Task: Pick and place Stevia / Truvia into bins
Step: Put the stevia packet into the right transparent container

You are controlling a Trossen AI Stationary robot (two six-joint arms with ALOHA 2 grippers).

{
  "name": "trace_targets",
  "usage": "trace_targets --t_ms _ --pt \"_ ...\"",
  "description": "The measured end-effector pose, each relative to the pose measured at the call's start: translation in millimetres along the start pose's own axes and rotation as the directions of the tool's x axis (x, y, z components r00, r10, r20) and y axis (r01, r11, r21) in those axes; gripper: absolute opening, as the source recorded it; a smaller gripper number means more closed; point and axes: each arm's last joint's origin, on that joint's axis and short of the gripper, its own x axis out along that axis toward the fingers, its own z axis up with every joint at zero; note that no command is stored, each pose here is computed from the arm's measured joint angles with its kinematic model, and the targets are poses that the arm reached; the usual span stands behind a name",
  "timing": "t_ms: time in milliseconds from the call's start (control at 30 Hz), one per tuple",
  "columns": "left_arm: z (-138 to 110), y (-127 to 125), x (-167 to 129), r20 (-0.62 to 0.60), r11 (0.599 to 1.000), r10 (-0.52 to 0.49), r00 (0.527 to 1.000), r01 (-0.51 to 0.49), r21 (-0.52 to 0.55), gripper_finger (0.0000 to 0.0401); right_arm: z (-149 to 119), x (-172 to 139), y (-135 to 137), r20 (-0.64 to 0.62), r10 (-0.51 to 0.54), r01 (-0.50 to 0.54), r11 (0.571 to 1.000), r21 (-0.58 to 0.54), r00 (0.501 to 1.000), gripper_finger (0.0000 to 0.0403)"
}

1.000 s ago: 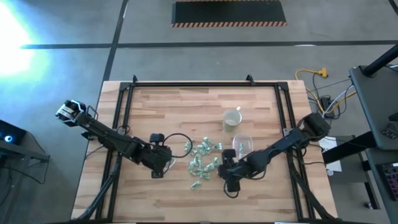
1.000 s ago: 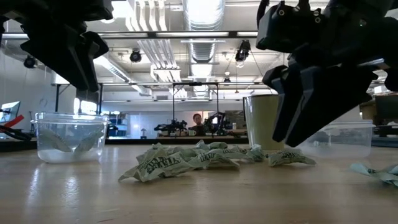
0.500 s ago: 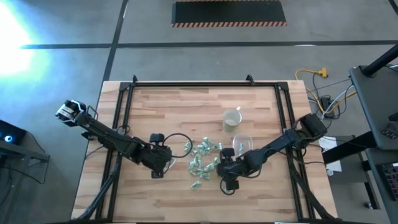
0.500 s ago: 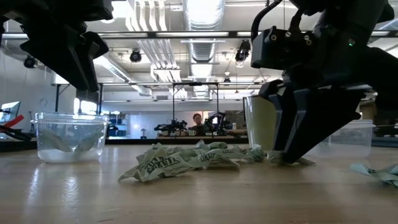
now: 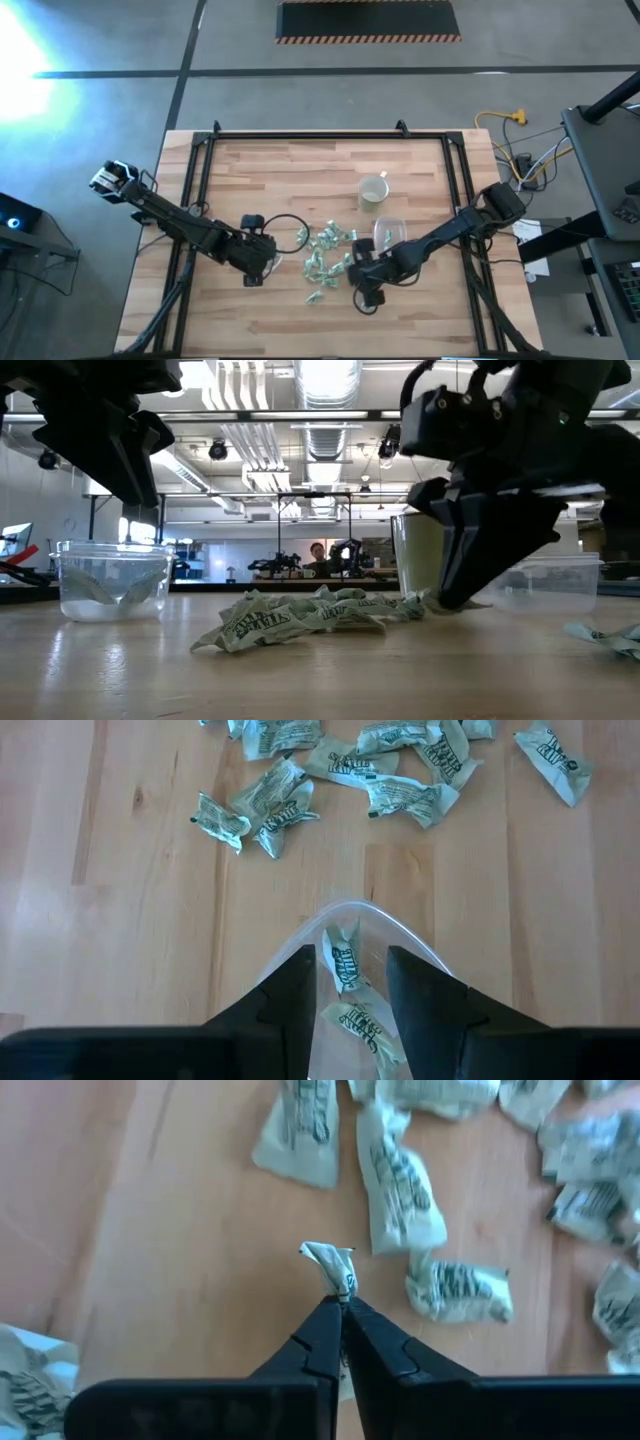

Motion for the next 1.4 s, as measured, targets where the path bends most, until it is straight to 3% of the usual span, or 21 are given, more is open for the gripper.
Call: trace_targets --t_ms 300,533,733,1000,1400 --pt "0 0 0 0.0 1.0 0.0 1.0 0.0 0.0 0.0107 14 -22 8 -0.001 -0.004 0.004 0.999 -0.05 1.0 0.0009" --pt "0 0 0 0.004 1.0 -0.002 1.0 0.002 -0.001 0.0107 15 -43 14 -0.047 -0.182 0.18 0.983 -0.046 0.982 0.0009" --pt "1 0 0 0.007 1.0 -0.003 1.0 0.003 -0.002 0.0107 1 -56 14 -0.134 -0.321 0.324 0.946 -0.001 0.937 0.0009" --pt "2 -1 0 0.021 1.0 -0.01 1.0 0.01 -0.005 0.0107 -19 -61 5 -0.247 -0.428 0.455 0.888 0.061 0.869 0.0009" --pt "2 -1 0 0.023 1.0 -0.011 1.0 0.011 -0.005 0.0107 -35 -57 1 -0.295 -0.478 0.528 0.841 0.12 0.827 0.0012"
